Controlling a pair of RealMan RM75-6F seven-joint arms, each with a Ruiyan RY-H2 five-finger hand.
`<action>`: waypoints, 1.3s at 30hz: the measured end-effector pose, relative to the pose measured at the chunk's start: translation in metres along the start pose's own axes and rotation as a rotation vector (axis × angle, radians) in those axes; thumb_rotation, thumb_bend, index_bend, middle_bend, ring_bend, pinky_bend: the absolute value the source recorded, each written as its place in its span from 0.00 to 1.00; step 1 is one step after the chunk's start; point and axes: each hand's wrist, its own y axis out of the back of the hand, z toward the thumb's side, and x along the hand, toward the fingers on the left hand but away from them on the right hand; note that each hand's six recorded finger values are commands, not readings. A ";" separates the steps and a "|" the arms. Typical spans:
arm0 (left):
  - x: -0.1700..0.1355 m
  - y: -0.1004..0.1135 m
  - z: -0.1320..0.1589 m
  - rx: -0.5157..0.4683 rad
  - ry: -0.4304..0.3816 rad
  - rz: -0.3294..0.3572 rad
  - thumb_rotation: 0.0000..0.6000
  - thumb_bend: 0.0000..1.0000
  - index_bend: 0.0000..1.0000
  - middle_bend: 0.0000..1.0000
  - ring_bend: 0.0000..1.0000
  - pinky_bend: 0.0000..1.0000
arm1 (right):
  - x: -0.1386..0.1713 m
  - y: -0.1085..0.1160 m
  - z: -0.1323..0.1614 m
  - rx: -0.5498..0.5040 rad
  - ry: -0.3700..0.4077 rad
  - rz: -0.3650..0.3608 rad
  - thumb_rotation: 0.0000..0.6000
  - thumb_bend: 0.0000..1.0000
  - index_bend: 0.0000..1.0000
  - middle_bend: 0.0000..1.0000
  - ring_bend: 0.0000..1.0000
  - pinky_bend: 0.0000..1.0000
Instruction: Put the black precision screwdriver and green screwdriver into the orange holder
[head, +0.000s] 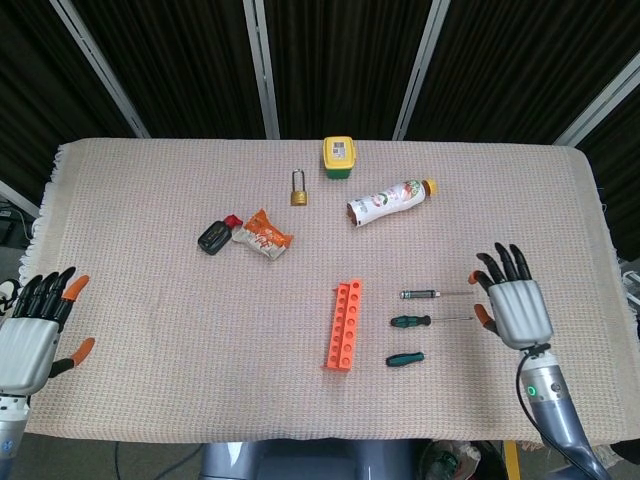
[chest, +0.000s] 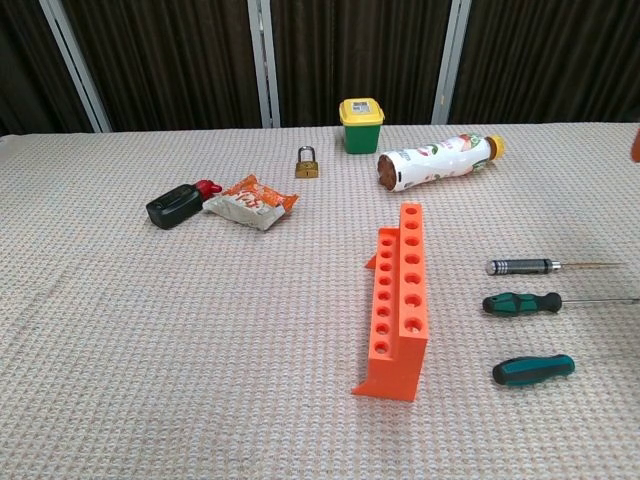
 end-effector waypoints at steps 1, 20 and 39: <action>0.001 0.001 0.000 0.001 -0.001 0.002 1.00 0.26 0.09 0.00 0.00 0.00 | -0.005 -0.001 0.005 0.013 0.014 0.013 1.00 0.25 0.42 0.18 0.00 0.00; 0.008 0.006 0.007 0.003 -0.026 -0.005 1.00 0.25 0.07 0.00 0.00 0.00 | -0.071 -0.043 0.058 0.174 0.105 0.247 1.00 0.26 0.44 0.19 0.00 0.00; 0.007 0.004 0.003 0.005 -0.014 -0.014 1.00 0.25 0.07 0.00 0.00 0.00 | -0.092 -0.089 0.089 0.232 0.081 0.394 1.00 0.25 0.44 0.19 0.00 0.00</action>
